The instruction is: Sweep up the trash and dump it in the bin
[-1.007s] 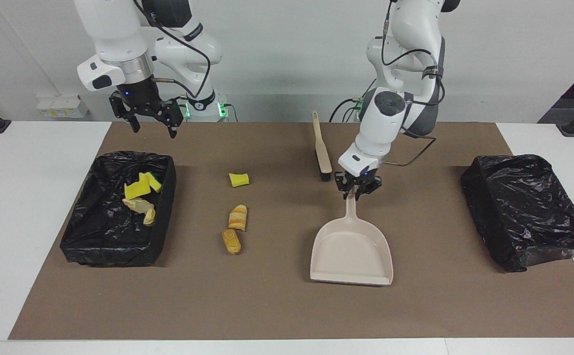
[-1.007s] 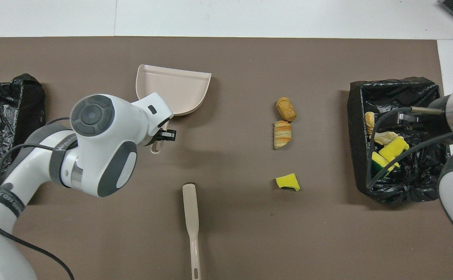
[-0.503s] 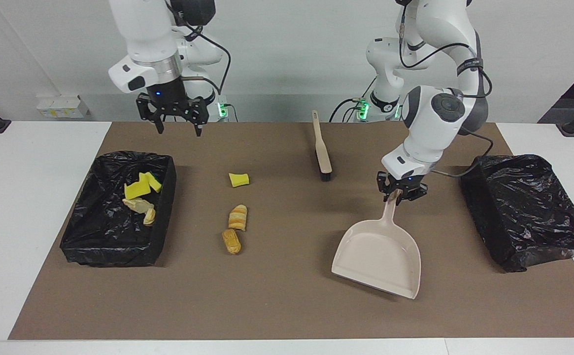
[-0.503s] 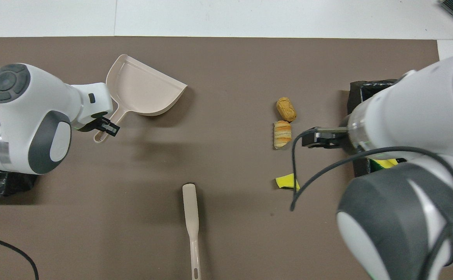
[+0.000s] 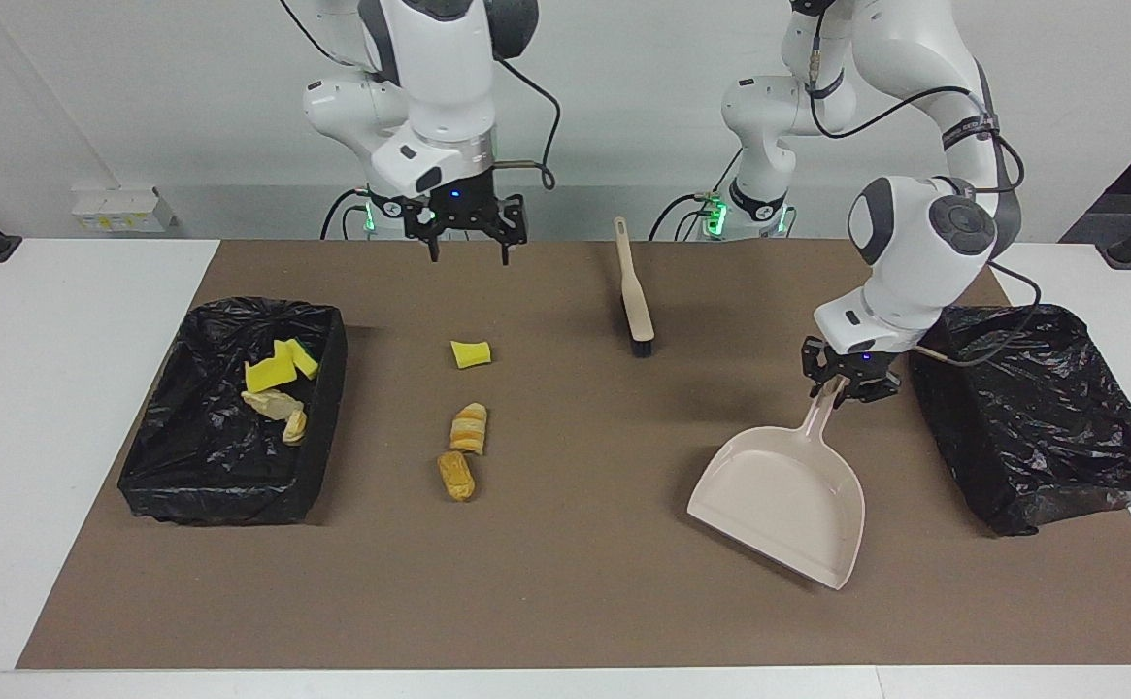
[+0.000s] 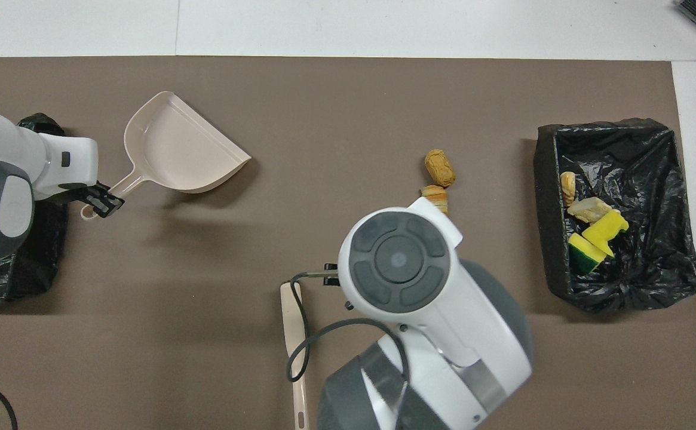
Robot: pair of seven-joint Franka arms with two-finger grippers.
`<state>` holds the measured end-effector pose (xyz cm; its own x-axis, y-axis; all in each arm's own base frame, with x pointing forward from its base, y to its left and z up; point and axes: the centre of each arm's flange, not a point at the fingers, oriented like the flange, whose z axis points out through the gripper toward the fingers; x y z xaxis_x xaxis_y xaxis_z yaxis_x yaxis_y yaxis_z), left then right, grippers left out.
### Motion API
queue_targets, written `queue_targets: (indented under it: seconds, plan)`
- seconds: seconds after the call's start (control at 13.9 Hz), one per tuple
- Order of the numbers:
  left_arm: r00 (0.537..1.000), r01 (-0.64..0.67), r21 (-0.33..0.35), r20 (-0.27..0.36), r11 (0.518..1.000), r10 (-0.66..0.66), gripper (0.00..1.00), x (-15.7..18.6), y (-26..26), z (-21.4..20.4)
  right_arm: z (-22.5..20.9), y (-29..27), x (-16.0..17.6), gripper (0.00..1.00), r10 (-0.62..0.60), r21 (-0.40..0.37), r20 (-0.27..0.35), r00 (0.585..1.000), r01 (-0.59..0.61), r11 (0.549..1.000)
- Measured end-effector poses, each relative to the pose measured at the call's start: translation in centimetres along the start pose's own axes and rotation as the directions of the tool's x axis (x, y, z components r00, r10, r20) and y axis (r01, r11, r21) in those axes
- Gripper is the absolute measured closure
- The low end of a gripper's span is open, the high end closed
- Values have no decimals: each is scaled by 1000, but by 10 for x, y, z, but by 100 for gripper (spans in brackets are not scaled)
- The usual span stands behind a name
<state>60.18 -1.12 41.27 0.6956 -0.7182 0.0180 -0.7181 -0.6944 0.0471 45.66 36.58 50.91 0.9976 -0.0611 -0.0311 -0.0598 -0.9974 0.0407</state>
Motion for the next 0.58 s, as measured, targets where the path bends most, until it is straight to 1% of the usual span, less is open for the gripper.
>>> queue_targets:
  seconds: [0.14,0.22,0.29,0.43,0.58]
  plan:
    - [997,-70,-4,14,998,70,67,-11,-9,1,21,-12,-18,0,-14,-2,22,1000,15,1000]
    - [994,-109,-3,23,994,109,67,-14,-11,1,32,-23,-32,1,-19,1,25,1000,19,1000]
    - [988,-149,-2,29,989,149,67,-15,-12,2,43,-37,-46,1,-10,12,14,1000,10,1000]
    - [964,-264,-7,35,965,264,67,-22,-17,4,69,-67,-82,1,-10,29,-3,1000,10,1000]
    - [939,-342,-18,39,940,343,67,-31,-23,8,97,-90,-115,3,-52,20,3,999,52,998]
